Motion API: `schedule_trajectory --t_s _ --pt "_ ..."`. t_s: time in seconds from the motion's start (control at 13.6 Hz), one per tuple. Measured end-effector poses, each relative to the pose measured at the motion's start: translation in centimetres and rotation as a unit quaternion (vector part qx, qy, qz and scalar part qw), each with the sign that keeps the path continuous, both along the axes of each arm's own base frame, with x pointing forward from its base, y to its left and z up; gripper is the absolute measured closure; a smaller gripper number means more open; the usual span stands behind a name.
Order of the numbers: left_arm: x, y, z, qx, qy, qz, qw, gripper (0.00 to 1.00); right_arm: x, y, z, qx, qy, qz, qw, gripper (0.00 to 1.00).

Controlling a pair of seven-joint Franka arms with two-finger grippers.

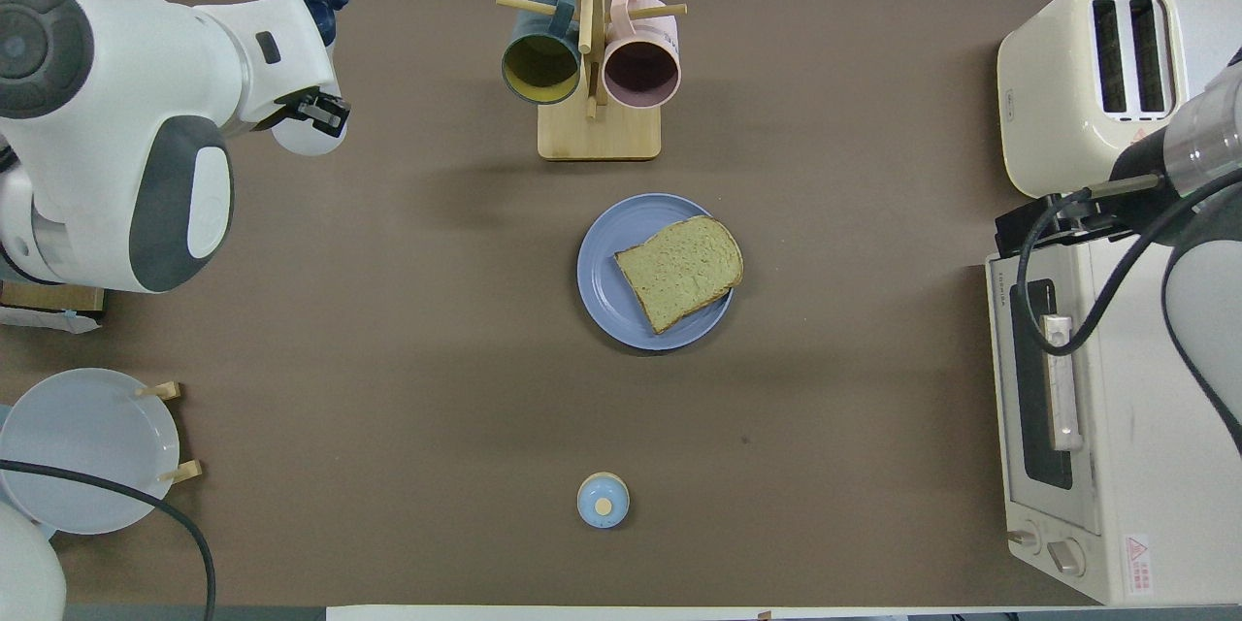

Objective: Put bread on plate and add seasoning
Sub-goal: 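Carry the bottle back and set it upright near the mug rack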

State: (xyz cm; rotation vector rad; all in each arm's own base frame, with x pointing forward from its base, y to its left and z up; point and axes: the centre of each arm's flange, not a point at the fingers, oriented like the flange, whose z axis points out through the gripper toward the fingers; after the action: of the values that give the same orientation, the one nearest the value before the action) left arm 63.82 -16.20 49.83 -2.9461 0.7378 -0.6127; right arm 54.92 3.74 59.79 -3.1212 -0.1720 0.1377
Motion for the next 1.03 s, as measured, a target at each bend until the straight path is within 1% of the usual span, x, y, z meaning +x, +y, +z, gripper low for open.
schedule_trajectory --t_s 0.15,0.22,0.29,0.37,0.52,0.74,0.88,1.03 --pt "0.2 1.5 -2.2 -0.053 -0.068 0.043 0.995 0.54 0.0 -0.6 0.0 0.0 0.0 -0.006 1.0 0.0" --pt "-0.1 2.2 -3.6 -0.068 -0.097 0.06 0.991 0.54 0.0 -0.7 0.0 0.0 0.0 -0.006 1.0 0.0" --pt "-0.5 2.8 -5.0 -0.074 -0.114 0.07 0.988 0.54 0.0 -0.6 0.0 0.0 0.0 -0.006 1.0 0.0" --pt "-1.0 3.0 -6.2 -0.077 -0.124 0.076 0.986 0.54 0.1 -0.6 0.1 0.0 -0.001 -0.005 1.0 0.0" --pt "-1.5 2.8 -7.4 -0.086 -0.139 0.085 0.983 0.54 0.0 -0.7 0.2 0.0 -0.004 -0.006 1.0 0.0" --pt "-1.6 1.9 -9.4 -0.095 -0.159 0.095 0.978 0.54 -0.1 -1.7 0.7 0.001 -0.009 -0.015 1.0 0.0" --pt "-1.7 0.2 -12.3 -0.099 -0.175 0.097 0.975 0.54 -0.2 -2.3 1.0 0.001 -0.011 -0.02 1.0 0.0" --pt "-1.9 -1.6 -15.3 -0.097 -0.184 0.094 0.974 0.54 -0.2 -2.7 1.1 0.001 -0.012 -0.024 1.0 0.0"
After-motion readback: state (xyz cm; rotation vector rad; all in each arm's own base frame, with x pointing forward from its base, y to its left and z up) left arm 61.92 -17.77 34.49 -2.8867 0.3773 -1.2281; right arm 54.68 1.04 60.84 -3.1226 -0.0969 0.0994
